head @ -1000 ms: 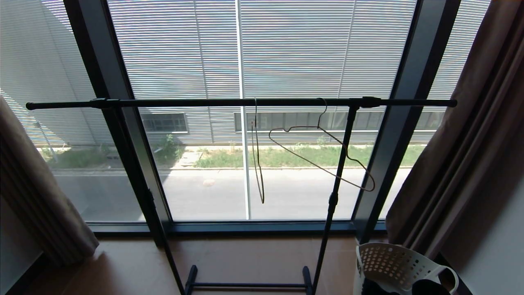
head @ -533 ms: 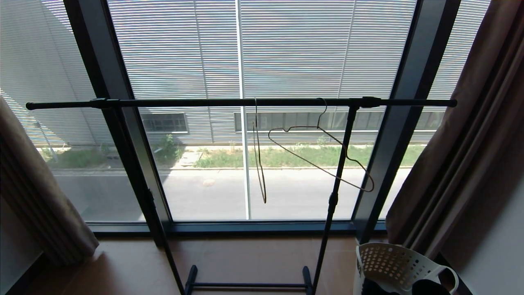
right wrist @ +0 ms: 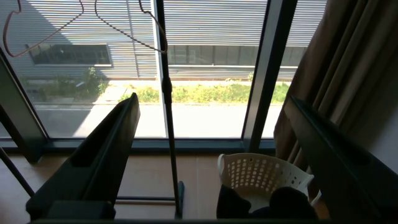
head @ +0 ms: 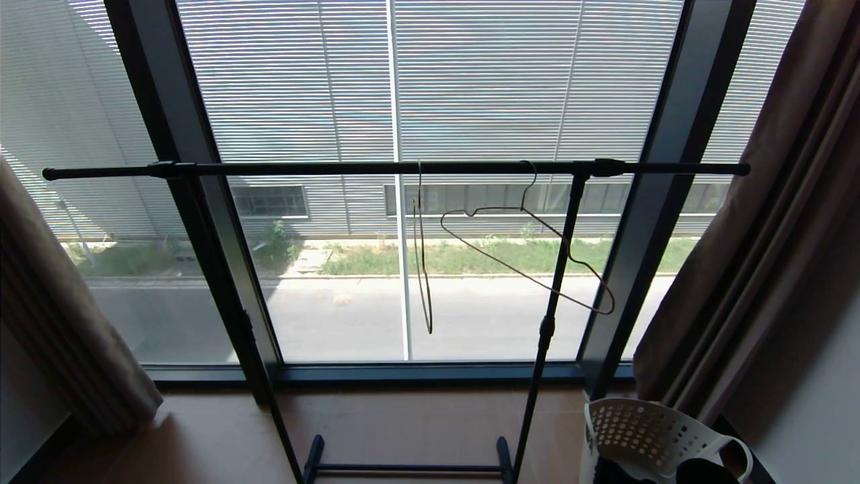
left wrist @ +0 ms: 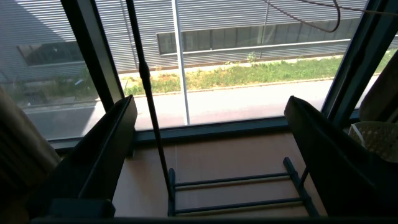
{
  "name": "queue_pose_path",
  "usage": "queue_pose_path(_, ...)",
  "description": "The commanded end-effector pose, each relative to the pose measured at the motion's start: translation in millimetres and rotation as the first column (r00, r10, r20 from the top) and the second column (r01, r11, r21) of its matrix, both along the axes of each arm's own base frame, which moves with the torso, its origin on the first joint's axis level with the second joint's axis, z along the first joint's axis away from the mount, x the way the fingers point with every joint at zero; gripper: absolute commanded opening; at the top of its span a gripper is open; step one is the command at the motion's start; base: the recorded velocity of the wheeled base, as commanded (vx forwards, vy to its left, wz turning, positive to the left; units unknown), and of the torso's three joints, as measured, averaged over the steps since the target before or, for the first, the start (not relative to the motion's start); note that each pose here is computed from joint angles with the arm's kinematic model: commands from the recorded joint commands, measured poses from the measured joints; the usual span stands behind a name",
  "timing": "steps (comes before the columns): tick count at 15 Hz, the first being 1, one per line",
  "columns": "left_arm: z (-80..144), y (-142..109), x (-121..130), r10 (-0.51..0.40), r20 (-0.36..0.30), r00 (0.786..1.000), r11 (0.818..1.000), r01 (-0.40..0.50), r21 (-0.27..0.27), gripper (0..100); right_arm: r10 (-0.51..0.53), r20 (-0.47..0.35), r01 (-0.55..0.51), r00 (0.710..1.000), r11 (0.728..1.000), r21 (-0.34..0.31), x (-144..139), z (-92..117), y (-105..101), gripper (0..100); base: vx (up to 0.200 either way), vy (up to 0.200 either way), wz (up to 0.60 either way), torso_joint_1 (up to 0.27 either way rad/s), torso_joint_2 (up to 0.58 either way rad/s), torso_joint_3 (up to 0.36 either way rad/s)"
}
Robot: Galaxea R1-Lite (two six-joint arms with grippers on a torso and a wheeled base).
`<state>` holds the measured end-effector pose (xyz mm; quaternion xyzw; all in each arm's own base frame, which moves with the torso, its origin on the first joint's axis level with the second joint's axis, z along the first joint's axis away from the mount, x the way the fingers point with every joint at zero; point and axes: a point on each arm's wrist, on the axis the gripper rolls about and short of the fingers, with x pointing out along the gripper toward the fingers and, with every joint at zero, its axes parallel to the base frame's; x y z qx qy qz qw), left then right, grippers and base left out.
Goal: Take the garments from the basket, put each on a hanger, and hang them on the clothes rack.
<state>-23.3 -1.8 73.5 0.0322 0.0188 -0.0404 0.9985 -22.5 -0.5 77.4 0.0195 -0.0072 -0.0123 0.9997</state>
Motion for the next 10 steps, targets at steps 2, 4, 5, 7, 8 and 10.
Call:
queue_pose_path(2,0.1,0.0,0.1,0.0,-0.001,1.0,1.0,0.0,0.0,100,0.0,-0.002,0.0,1.0,1.0,-0.001,0.1,0.0,0.0,100,0.0,0.0,0.0,0.0,0.0,0.0)
queue_pose_path(4,-0.4,0.0,0.2,-0.002,-0.002,1.0,1.0,0.002,0.01,100,0.002,-0.002,-0.002,1.0,1.0,-0.001,0.1,0.0,0.0,100,0.0,0.0,0.0,0.0,0.0,0.0)
queue_pose_path(5,-0.4,-0.1,0.2,-0.004,-0.002,1.0,1.0,0.004,0.01,100,0.0,-0.002,0.0,1.0,1.0,-0.001,0.1,0.0,0.0,100,0.0,0.0,0.0,0.0,0.0,0.0)
queue_pose_path(7,0.1,-0.1,0.1,-0.005,0.0,1.0,1.0,0.005,0.009,100,0.0,0.0,0.0,1.0,1.0,-0.002,0.1,0.1,0.0,100,0.0,0.0,0.0,0.0,0.0,0.0)
queue_pose_path(8,0.1,-0.1,0.1,-0.005,0.0,1.0,1.0,0.005,0.01,100,0.0,-0.002,0.0,1.0,1.0,-0.002,0.1,0.0,0.0,100,0.0,0.0,0.0,0.0,0.0,0.0)
queue_pose_path(10,0.1,-0.1,0.1,-0.005,-0.001,1.0,1.0,0.005,0.007,100,0.0,0.0,0.0,1.0,1.0,-0.002,0.1,0.1,0.0,100,0.0,0.0,0.0,0.0,0.0,0.0)
